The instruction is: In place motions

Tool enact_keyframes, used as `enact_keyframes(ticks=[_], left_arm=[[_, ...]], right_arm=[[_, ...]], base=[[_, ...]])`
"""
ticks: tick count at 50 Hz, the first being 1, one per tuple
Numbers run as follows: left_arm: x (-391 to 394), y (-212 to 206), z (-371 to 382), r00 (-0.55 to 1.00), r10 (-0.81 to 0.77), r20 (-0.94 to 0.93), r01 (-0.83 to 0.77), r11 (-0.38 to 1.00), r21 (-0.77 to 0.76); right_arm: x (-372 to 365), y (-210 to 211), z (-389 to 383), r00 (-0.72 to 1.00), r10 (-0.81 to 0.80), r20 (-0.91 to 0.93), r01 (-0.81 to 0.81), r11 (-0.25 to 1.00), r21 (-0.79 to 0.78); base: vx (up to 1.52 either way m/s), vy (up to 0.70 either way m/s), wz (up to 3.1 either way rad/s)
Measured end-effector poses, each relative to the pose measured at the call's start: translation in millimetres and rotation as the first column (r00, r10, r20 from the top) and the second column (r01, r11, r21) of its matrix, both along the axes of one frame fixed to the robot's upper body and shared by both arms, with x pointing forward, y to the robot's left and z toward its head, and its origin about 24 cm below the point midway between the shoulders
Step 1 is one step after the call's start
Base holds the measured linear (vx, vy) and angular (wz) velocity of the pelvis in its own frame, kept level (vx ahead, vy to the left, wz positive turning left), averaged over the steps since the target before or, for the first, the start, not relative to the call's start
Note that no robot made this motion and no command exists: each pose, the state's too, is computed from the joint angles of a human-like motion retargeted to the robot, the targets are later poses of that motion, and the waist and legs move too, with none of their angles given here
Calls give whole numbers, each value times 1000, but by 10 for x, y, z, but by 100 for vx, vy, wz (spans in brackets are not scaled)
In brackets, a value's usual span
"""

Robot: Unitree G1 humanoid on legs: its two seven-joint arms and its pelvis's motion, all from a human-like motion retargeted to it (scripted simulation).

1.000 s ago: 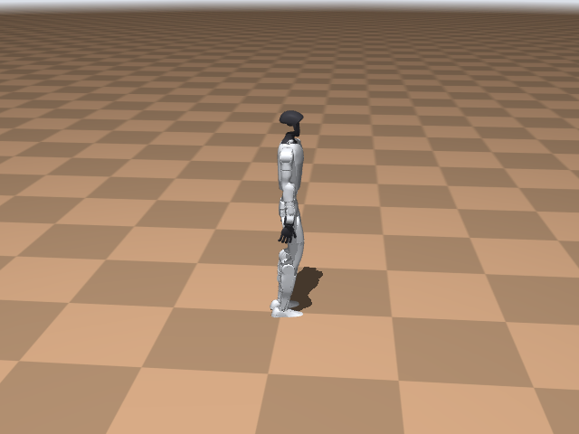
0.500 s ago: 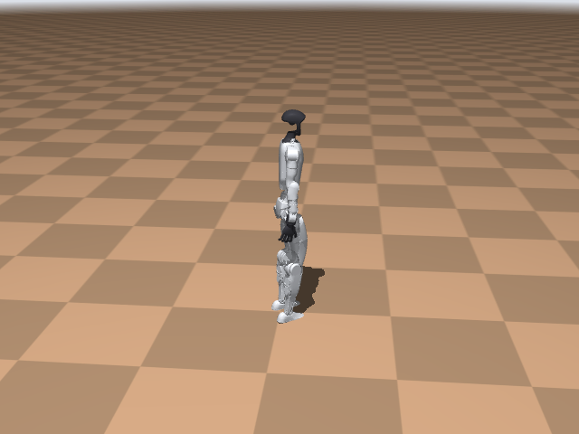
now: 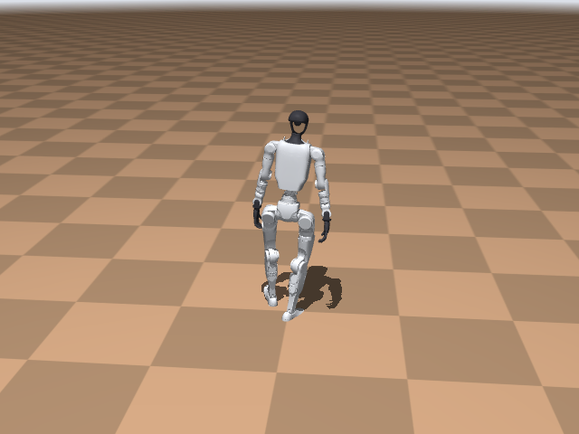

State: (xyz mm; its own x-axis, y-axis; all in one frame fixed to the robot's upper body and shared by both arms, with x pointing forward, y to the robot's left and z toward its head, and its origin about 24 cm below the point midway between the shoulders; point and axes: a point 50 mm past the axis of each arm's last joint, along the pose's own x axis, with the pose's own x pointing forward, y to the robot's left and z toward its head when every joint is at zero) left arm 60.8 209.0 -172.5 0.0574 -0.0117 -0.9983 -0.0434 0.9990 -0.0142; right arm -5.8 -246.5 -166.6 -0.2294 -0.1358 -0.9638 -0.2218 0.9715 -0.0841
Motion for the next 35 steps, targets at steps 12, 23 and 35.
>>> enact_keyframes(ticks=[12, 23, 35], left_arm=[[-468, 224, 11, 973, 213, -87, -206, 975, 76], [-1201, -2, 43, 866, 413, -281, -394, 911, 126], [-1363, -227, 34, 825, 474, -309, -473, 877, 83]], right_arm=[[-71, -141, 31, 999, 43, -5, -43, 995, -88], [805, 152, -4, 952, 21, 306, -28, 999, 20], [1150, 489, 26, 856, 259, 447, -317, 946, 60]], base=[[5, 25, 281], [7, 9, 85], [25, 6, 9]])
